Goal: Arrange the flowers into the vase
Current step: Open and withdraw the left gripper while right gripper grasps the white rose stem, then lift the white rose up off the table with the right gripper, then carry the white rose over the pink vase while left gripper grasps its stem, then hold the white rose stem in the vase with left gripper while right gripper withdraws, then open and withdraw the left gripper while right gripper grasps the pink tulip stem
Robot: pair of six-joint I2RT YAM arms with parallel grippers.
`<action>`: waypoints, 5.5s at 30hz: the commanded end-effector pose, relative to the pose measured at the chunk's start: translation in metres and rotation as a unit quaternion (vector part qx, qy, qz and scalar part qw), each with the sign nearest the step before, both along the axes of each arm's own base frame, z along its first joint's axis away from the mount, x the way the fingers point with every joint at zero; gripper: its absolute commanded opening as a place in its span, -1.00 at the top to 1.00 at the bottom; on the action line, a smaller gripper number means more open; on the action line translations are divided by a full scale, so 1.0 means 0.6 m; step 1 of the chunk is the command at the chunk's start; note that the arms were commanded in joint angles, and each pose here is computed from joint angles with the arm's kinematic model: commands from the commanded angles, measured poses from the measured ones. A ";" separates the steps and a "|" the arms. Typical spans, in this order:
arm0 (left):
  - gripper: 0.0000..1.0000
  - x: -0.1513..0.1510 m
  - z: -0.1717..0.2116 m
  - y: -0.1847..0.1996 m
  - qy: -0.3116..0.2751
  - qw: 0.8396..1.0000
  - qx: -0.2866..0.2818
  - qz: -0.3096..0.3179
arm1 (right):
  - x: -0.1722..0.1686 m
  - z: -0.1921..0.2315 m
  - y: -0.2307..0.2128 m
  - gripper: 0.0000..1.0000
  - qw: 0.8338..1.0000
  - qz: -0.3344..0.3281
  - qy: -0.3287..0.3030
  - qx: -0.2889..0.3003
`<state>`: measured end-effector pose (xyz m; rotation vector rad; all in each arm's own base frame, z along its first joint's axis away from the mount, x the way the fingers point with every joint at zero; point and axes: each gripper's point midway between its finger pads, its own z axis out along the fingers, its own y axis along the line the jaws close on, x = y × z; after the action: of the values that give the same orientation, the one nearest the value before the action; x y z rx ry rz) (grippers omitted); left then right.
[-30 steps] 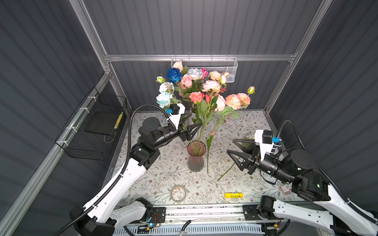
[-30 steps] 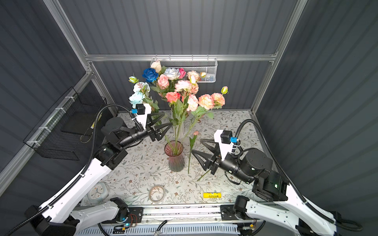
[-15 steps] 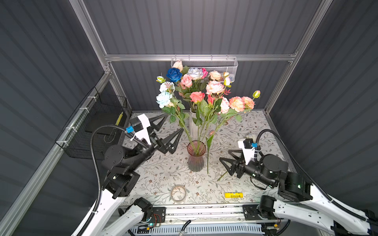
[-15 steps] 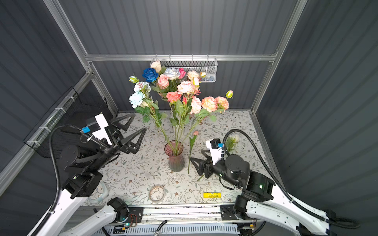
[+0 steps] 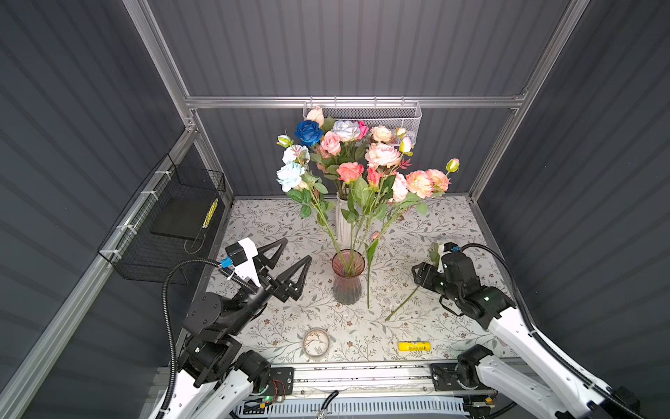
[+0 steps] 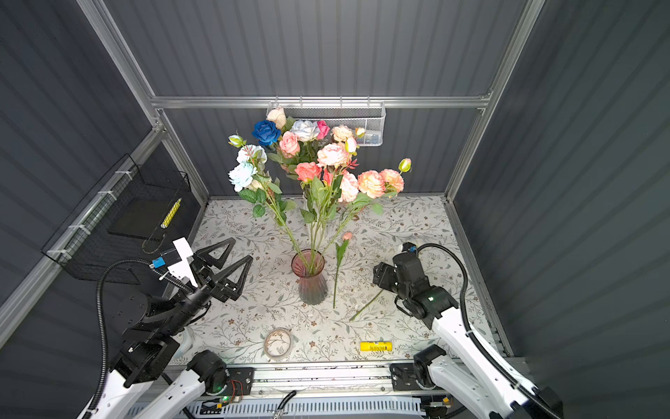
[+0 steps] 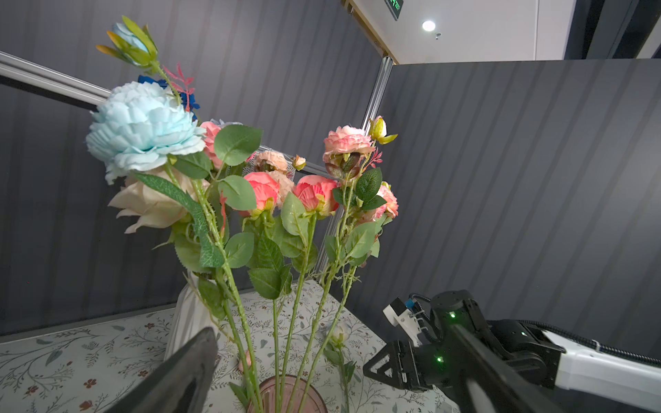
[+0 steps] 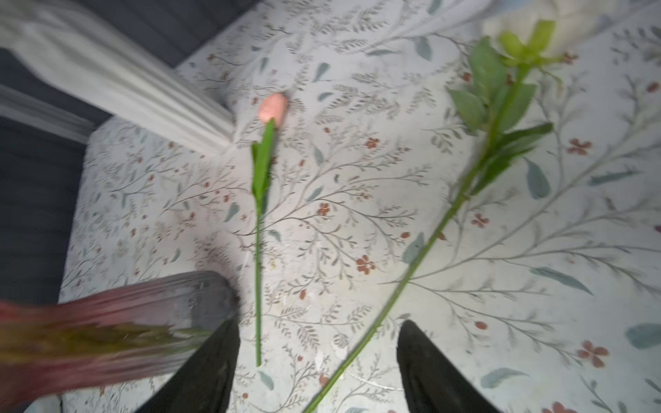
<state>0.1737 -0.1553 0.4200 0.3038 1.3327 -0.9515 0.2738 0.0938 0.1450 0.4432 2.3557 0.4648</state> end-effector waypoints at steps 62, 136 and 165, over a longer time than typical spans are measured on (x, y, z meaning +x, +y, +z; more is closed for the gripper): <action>-1.00 -0.012 0.009 0.008 0.020 1.000 0.018 0.000 | 0.004 0.188 -0.022 1.00 0.974 0.029 -0.212 0.068; 1.00 0.143 0.093 -0.216 -0.123 0.972 0.134 -0.148 | -0.232 0.584 0.214 -0.11 0.771 0.365 -0.506 0.126; -1.00 0.042 0.160 -0.099 -0.137 0.987 0.021 -0.080 | -0.212 0.400 0.227 -0.48 0.848 0.386 -0.353 0.090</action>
<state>0.2193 -0.2275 0.4914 0.5889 1.1618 -0.9430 0.1431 0.2301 0.4197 -0.5766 1.5436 1.0423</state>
